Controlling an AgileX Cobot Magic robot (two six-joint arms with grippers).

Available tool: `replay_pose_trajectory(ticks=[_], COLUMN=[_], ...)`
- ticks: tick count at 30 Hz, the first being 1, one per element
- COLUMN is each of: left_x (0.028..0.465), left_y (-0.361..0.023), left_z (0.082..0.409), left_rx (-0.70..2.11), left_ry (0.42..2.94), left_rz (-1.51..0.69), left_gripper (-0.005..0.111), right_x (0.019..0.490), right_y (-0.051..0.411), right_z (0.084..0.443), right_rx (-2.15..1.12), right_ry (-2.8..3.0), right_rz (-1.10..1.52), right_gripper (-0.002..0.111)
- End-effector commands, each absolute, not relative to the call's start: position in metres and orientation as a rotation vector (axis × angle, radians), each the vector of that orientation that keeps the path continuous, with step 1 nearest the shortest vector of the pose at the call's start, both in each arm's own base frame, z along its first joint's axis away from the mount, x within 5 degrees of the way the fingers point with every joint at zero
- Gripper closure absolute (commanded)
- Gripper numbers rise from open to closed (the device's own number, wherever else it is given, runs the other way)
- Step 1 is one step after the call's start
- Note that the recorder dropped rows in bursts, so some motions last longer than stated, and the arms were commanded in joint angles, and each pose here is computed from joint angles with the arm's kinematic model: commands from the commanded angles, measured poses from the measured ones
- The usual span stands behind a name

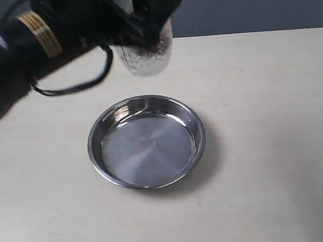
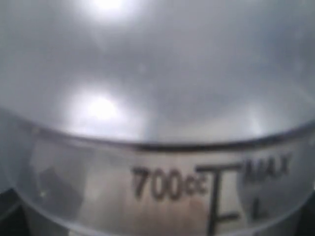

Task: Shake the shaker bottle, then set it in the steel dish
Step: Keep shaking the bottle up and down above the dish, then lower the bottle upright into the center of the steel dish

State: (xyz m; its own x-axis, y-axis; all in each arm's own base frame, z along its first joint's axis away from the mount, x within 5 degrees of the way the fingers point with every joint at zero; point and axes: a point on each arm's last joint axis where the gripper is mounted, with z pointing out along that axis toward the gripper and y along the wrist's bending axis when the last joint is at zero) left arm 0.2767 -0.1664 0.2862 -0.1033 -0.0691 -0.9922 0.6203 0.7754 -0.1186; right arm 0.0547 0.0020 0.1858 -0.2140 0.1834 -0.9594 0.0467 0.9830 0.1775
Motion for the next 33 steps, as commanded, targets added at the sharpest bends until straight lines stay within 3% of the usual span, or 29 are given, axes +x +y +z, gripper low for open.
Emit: replay_pose_trajectory(ticks=[1,3,4,6,8,11,13,14,18,19,20,24,25,28,31,33], left_x=[0.287,0.277,0.276,0.280,0.287,0.291,0.287,0.285,0.272,0.270,0.269,0.279,0.280,0.274,0.276,0.281], left_y=[-0.167,-0.166,-0.163,-0.158,-0.160,-0.168,-0.170,-0.170,-0.166,-0.164,-0.164,-0.166,-0.167,-0.172,-0.165,-0.166], left_z=[0.250,0.310,0.334,0.349,0.318,0.229,0.206,0.209,0.286,0.293,0.289,0.202,0.199,0.249,0.317,0.300], left_rx=[0.362,0.448,0.450,0.430,0.425,0.432,0.434,0.453,0.476,0.474,0.481,0.448,0.427,0.478,0.479,0.445], left_ry=[1.671,1.392,1.353,1.456,1.657,1.883,1.904,1.877,1.594,1.581,1.602,1.892,1.887,1.600,1.439,1.591], left_rz=[-0.720,-0.727,-0.680,-0.586,-0.531,-0.575,-0.626,-0.641,-0.654,-0.648,-0.640,-0.629,-0.648,-0.737,-0.598,-0.591], left_gripper=[0.106,0.106,0.106,0.106,0.106,0.106,0.106,0.106,0.106,0.106,0.106,0.106,0.106,0.106,0.106,0.106], right_x=[0.055,0.055,0.055,0.055,0.055,0.055,0.055,0.055,0.055,0.055,0.055,0.055,0.055,0.055,0.055,0.055], right_y=[0.002,0.002,0.002,0.002,0.002,0.002,0.002,0.002,0.002,0.002,0.002,0.002,0.002,0.002,0.002,0.002], right_z=[0.186,0.186,0.186,0.186,0.186,0.186,0.186,0.186,0.186,0.186,0.186,0.186,0.186,0.186,0.186,0.186], right_rx=[0.170,0.170,0.170,0.170,0.170,0.170,0.170,0.170,0.170,0.170,0.170,0.170,0.170,0.170,0.170,0.170], right_ry=[1.775,1.775,1.775,1.775,1.775,1.775,1.775,1.775,1.775,1.775,1.775,1.775,1.775,1.775,1.775,1.775], right_rz=[0.120,0.120,0.120,0.120,0.120,0.120,0.120,0.120,0.120,0.120,0.120,0.120,0.120,0.120,0.120,0.120], right_gripper=[0.109,0.109,0.109,0.109,0.109,0.109,0.109,0.109,0.109,0.109,0.109,0.109,0.109,0.109,0.109,0.109])
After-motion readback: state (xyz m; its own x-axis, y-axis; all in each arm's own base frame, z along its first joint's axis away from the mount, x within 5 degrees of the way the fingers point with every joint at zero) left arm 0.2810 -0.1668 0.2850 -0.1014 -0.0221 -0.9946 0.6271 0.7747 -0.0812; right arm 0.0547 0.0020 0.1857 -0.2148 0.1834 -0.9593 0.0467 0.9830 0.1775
